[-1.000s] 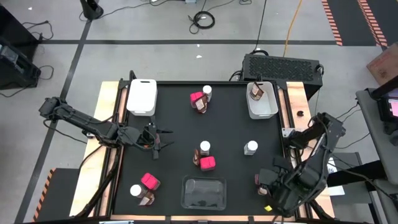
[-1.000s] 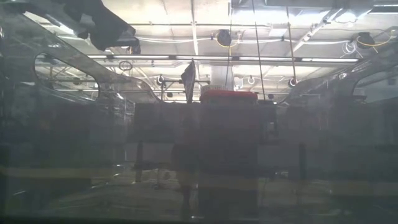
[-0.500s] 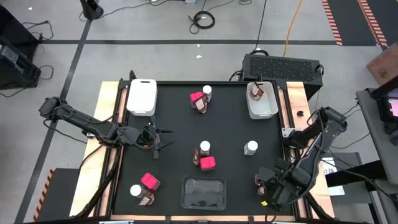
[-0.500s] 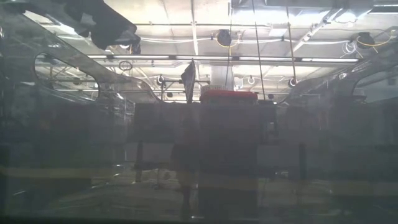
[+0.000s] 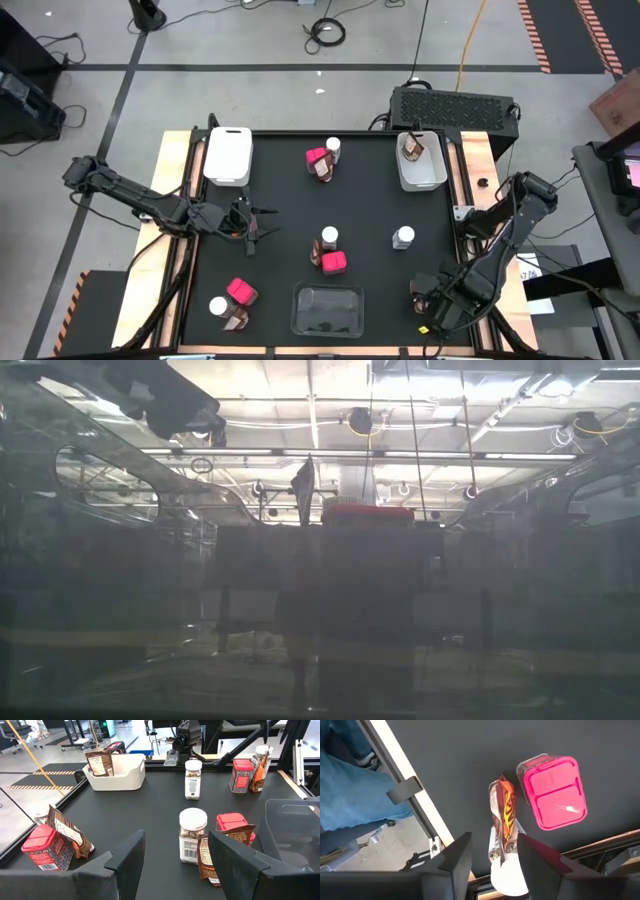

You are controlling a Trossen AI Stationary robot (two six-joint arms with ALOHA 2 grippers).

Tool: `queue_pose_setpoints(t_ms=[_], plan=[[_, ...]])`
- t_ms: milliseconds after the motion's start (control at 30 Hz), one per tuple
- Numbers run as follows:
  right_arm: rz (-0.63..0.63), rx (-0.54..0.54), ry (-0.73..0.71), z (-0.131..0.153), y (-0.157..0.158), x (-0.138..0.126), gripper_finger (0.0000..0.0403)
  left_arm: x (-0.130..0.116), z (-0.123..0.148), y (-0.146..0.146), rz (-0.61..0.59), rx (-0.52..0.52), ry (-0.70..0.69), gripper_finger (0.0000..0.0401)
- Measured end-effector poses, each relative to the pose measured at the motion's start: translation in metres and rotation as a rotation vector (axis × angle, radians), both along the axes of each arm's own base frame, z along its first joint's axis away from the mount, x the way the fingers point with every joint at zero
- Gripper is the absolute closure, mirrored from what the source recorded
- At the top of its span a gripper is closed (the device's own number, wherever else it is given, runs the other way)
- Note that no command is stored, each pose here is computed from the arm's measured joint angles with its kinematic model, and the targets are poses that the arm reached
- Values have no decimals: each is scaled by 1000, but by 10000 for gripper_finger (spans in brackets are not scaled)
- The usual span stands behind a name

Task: Sort spices by type
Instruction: Put the brown seasoning pack into the right white bin

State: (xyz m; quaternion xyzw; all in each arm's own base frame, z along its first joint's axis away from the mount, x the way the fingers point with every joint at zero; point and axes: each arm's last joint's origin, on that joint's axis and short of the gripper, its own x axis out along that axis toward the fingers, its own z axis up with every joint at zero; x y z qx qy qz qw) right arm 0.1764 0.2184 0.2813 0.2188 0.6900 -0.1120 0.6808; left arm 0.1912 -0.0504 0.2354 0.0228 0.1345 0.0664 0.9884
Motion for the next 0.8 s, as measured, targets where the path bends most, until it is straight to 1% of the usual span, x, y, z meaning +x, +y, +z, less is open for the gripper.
queue_pose_setpoints(t_ms=[100,200,333,467,567,633,700,800], plan=[[13,-1,-2,-1,0,0,222,0,0,0,0,0,1,180],[15,-11,8,-10,-1,-1,214,0,0,0,0,0,1,180],[26,1,36,-29,-2,-2,218,0,0,0,0,0,1,180],[58,17,26,-44,-1,-3,229,0,0,0,0,1,2,180],[77,17,56,-52,-3,-5,245,0,0,0,0,0,1,180],[84,20,76,-56,-5,-7,263,0,0,0,0,0,1,180],[116,26,89,-57,-5,-8,287,0,0,0,0,0,1,180],[167,41,89,-57,-5,-8,334,0,0,0,0,0,1,180]])
